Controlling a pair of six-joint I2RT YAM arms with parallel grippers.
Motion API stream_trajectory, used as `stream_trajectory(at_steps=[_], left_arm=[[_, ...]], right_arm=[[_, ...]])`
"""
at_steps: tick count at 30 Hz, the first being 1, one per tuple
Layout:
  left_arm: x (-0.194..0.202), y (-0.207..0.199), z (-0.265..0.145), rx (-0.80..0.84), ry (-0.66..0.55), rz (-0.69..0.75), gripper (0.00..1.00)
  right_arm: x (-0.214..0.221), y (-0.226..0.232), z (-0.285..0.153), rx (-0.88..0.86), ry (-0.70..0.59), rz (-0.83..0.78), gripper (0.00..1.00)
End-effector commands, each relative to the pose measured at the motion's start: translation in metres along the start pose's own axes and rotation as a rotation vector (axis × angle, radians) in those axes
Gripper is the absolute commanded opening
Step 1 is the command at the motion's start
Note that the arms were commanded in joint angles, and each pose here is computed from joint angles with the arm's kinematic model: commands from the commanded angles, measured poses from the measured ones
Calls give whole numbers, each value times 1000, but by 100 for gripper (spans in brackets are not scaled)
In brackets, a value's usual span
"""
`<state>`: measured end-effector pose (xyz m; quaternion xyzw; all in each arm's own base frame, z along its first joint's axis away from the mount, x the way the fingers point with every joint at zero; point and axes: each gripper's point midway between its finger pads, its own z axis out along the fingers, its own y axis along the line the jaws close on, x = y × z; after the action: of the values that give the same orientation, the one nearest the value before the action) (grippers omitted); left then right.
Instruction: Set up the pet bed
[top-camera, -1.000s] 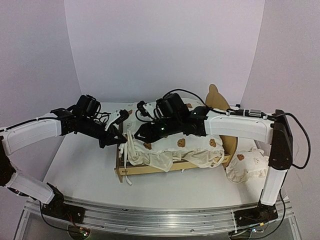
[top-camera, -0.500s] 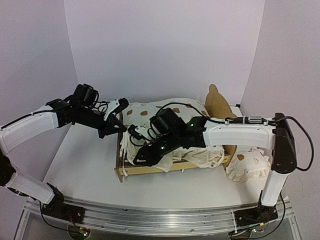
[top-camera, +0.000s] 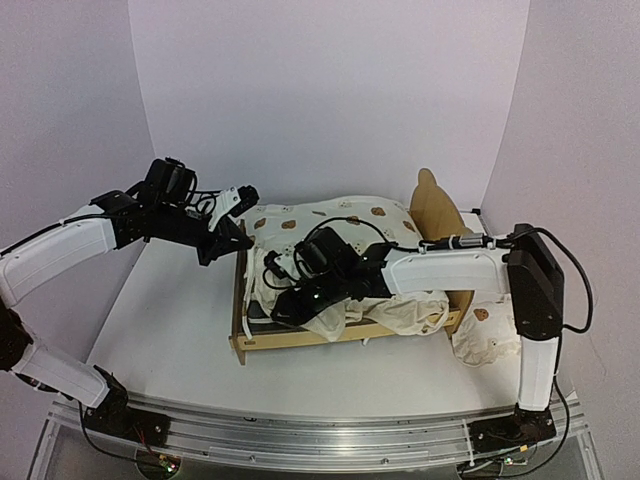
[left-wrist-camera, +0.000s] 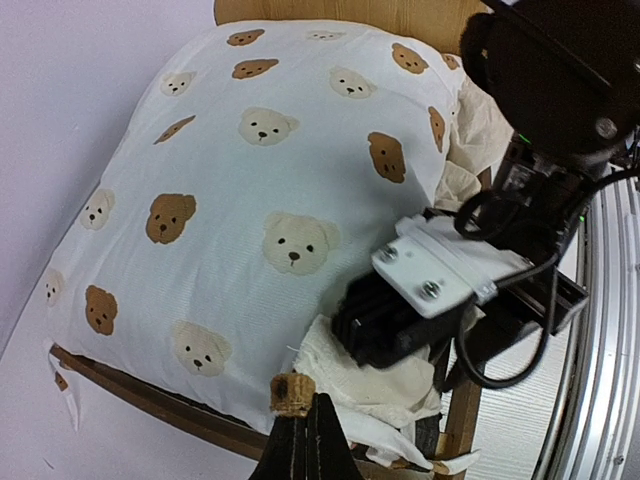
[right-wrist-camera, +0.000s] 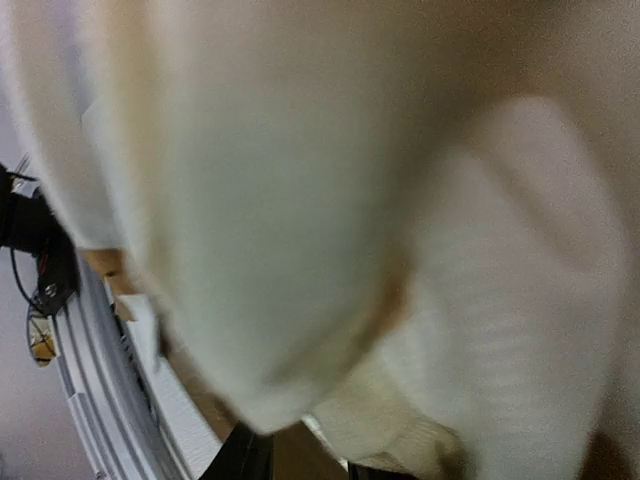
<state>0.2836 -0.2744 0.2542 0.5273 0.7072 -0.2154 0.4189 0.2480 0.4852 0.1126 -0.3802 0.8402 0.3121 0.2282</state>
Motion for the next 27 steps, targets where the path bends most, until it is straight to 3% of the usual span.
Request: stream_trajectory(at_steps=[1,6,10,14,22,27], left_arm=[[-25,16,-7,-79,-55,110,0],[-15,21,-3,-108,-26,183,0],[-11,22,-1,-120,-13,238,0],[-7,24,3,-126,-3,247,0],[-4,29,5,-156,8,312,0],[-4,31,10,-149,6,328,0]], right_arm=[[-11,-60,-9,239,-53,29,27],[-15,-99,-31,456,-53,-51,28],[-10,-121,-40,581,28,-155,28],[-3,-127,-43,600,96,-229,30],[5,-58,-67,223,195,-478,37],[-10,-21,-86,69,129,-602,37]])
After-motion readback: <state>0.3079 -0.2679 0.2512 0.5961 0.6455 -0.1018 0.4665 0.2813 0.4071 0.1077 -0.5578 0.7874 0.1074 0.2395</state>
